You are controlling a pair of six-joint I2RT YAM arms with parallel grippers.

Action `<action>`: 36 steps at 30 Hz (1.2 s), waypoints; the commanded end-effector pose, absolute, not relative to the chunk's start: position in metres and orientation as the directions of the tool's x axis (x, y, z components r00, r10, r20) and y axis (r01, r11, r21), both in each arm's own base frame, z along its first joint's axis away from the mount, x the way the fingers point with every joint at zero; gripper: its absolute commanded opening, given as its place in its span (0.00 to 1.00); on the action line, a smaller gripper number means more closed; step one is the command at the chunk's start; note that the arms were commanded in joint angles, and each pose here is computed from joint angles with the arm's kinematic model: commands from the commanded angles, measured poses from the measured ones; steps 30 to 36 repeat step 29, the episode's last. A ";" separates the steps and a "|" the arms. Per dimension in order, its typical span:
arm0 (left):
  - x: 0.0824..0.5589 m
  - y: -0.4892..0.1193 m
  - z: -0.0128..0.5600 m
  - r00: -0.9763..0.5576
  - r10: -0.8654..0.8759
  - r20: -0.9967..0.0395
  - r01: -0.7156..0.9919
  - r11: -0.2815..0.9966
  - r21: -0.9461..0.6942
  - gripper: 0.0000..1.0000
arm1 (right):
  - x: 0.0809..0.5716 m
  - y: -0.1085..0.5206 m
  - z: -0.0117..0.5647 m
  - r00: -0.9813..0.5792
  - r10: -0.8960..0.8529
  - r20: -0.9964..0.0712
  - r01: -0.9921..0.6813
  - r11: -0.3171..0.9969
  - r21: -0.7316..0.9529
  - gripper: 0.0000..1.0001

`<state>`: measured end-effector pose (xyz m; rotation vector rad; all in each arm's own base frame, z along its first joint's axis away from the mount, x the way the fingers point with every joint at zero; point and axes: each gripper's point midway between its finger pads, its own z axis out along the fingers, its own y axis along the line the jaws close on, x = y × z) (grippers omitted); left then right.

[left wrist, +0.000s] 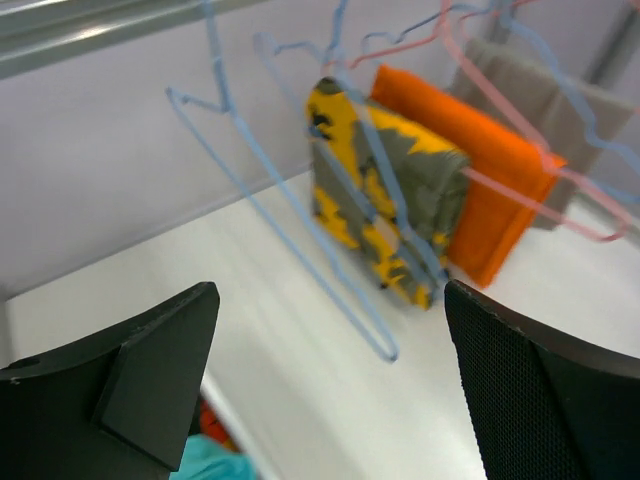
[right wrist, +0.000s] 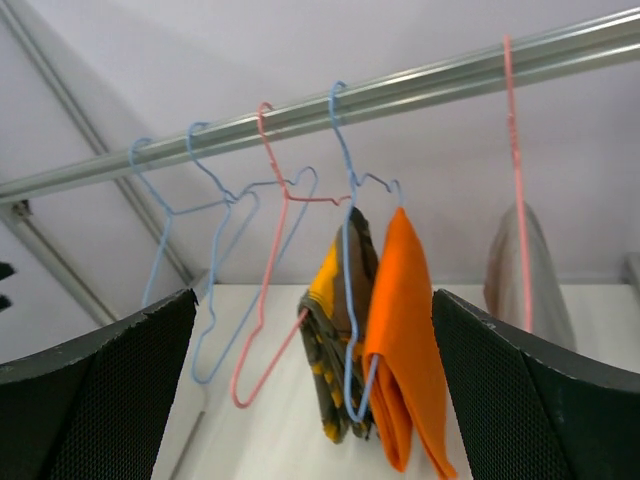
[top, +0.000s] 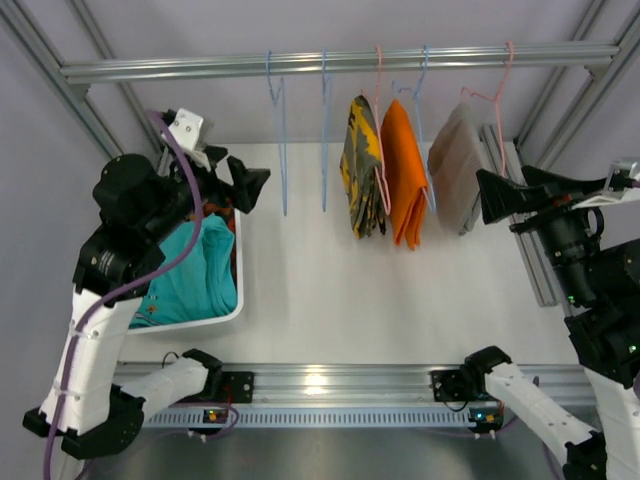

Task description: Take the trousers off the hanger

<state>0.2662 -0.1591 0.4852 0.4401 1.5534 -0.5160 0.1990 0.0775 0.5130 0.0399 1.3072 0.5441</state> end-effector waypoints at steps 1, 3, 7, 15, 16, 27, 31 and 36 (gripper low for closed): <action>0.265 -0.105 0.458 -0.008 0.151 -0.989 0.417 0.899 0.134 0.99 | 0.198 0.057 0.490 0.164 0.296 -0.941 -0.263 0.932 0.247 0.99; 0.270 -0.073 0.447 -0.026 0.174 -0.984 0.296 0.942 0.159 0.99 | 0.196 0.050 0.482 0.173 0.253 -0.952 -0.235 0.949 0.209 0.99; 0.254 -0.001 0.422 -0.086 0.189 -0.978 0.022 0.982 0.187 0.99 | 0.187 0.037 0.460 0.194 0.165 -0.967 -0.185 0.974 0.129 0.99; 0.227 0.062 0.373 -0.200 0.183 -0.963 -0.285 0.929 0.236 0.99 | 0.186 0.029 0.410 0.150 0.119 -0.982 -0.148 0.984 0.096 0.99; 0.223 0.063 0.375 -0.189 0.185 -0.964 -0.294 0.926 0.235 0.99 | 0.187 0.029 0.401 0.137 0.118 -0.984 -0.141 0.985 0.098 1.00; 0.217 0.067 0.388 -0.141 0.121 -0.983 -0.341 0.926 0.163 0.99 | 0.187 0.027 0.395 0.135 0.129 -0.982 -0.130 0.985 0.112 0.99; 0.214 0.065 0.393 -0.115 0.121 -0.986 -0.330 0.932 0.153 0.99 | 0.186 0.026 0.397 0.148 0.137 -0.979 -0.128 0.985 0.119 0.99; 0.214 0.065 0.393 -0.115 0.121 -0.986 -0.330 0.932 0.153 0.99 | 0.186 0.026 0.397 0.148 0.137 -0.979 -0.128 0.985 0.119 0.99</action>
